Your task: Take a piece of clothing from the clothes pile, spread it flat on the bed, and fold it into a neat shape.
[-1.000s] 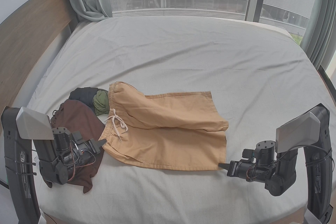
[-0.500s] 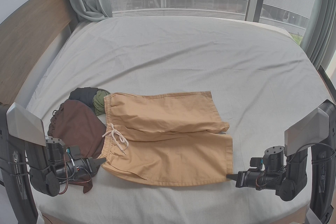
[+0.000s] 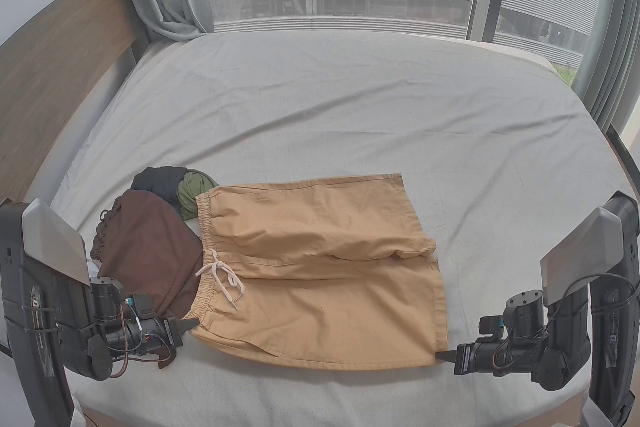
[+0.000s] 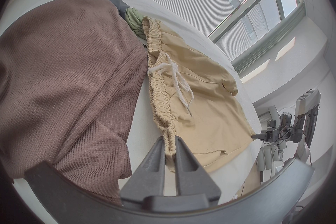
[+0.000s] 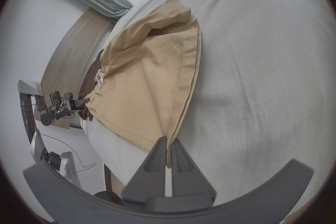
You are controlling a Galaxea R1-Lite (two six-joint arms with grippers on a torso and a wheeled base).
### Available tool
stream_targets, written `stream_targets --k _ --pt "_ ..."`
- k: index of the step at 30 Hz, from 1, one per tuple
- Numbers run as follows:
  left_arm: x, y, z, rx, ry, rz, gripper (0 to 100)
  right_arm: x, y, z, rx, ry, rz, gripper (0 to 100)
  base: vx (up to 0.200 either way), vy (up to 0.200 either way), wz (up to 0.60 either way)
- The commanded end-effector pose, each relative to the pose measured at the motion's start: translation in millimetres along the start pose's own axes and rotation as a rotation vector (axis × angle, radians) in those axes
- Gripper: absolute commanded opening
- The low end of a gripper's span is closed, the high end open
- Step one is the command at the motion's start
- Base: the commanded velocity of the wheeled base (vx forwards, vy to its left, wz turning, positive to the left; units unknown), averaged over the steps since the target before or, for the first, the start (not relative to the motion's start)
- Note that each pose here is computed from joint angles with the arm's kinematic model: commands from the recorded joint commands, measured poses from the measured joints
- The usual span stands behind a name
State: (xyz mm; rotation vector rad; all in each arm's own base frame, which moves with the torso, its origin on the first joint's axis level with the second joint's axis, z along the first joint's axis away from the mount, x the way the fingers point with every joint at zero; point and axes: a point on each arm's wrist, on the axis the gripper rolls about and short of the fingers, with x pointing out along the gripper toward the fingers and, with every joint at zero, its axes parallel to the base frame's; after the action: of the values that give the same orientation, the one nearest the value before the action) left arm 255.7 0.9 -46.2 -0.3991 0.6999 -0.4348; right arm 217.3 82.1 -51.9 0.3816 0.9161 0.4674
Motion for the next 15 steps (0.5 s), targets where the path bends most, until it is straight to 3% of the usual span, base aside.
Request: stream_targets --k 1,7,8,9,15 --pt "1 3 -3 -0.011 0.01 0.006 0 3 -4 -7 0.012 0.033 -0.012 0 0.0 0.0 0.0" --pt "1 3 -2 -0.008 0.009 -0.015 0 4 -5 -4 -0.025 0.023 -0.004 0 0.0 0.0 0.0" --pt "1 3 -1 -0.007 0.006 -0.016 100 4 -5 -3 -0.026 0.018 -0.005 0 0.0 0.0 0.0" --pt "2 3 -1 -0.004 0.002 -0.015 100 5 -5 -1 -0.029 0.009 -0.003 100 0.0 0.0 0.0" --pt "-1 0 7 0.01 -0.029 -0.018 100 8 -4 30 -0.044 -0.135 0.023 100 0.0 0.0 0.0"
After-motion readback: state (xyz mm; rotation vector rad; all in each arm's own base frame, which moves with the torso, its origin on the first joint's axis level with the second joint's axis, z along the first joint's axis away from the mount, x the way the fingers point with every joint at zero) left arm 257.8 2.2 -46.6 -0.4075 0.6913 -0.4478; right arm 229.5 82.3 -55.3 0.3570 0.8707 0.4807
